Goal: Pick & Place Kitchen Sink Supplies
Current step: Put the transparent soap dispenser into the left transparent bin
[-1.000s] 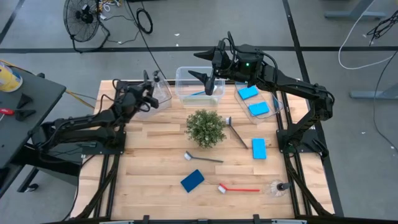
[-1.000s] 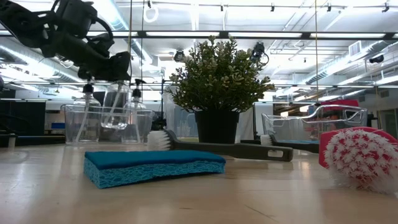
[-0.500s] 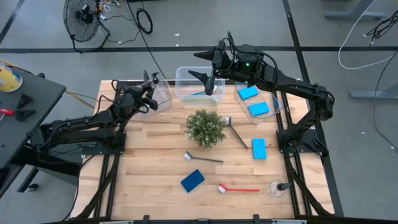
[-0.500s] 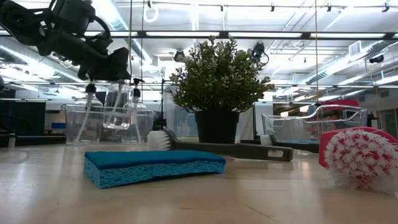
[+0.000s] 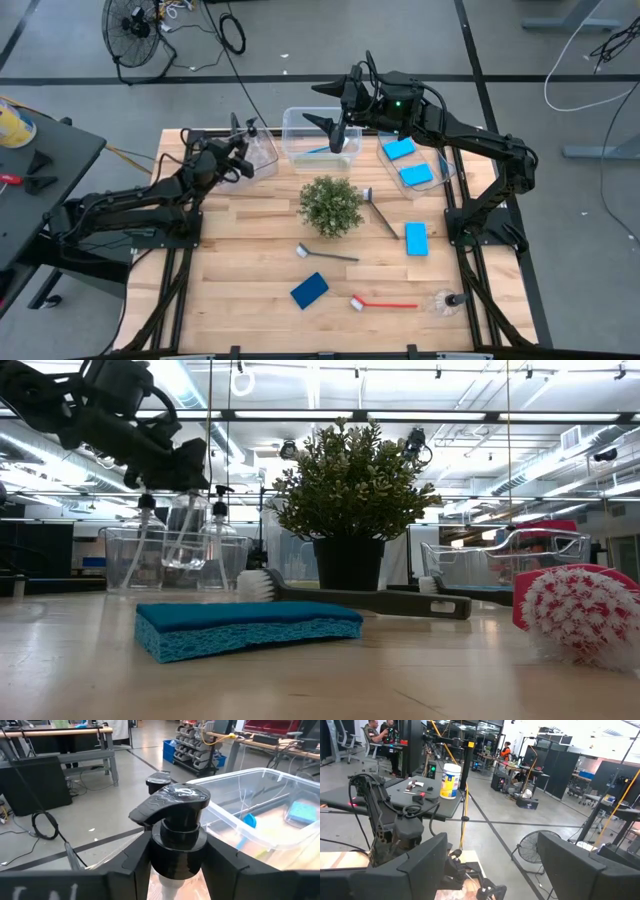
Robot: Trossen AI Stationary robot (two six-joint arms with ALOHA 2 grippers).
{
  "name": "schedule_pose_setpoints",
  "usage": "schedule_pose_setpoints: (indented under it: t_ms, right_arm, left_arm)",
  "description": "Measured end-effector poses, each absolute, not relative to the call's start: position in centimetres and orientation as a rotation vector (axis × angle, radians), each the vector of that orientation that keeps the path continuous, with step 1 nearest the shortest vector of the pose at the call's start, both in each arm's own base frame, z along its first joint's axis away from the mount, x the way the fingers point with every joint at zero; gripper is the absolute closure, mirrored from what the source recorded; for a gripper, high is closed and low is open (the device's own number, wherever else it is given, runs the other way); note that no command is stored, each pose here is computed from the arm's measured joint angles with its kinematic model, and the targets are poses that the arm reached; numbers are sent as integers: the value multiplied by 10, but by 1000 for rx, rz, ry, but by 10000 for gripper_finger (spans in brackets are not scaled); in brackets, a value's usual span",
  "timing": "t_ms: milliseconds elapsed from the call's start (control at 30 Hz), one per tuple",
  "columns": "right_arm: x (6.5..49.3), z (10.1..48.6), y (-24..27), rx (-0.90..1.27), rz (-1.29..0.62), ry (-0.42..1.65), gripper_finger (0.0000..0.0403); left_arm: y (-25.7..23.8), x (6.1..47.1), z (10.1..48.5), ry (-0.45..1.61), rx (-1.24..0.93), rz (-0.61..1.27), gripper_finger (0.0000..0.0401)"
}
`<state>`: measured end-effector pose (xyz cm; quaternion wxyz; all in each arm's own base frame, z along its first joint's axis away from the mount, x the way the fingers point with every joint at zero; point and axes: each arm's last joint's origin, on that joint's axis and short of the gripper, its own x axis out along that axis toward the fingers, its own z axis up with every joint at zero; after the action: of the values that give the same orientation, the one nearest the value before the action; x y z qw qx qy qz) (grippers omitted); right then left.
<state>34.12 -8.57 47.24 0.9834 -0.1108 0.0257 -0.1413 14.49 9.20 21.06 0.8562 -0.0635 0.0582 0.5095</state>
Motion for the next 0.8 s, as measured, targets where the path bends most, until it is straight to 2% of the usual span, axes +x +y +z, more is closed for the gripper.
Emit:
schedule_pose_setpoints:
  t_ms: [167,400,600,800]
  right_arm:
    - [341,472,-86,-223,-284,52,92]
    - [341,472,-86,-224,-284,52,92]
    - [341,472,-86,-245,-284,55,92]
    - [341,472,-86,-245,-284,54,92]
  left_arm:
    - [87,144,214,104,-127,1049,245]
    - [79,134,216,141,-94,1089,256]
    - [75,127,214,191,-93,1095,241]
    - [74,123,211,237,-85,1110,253]
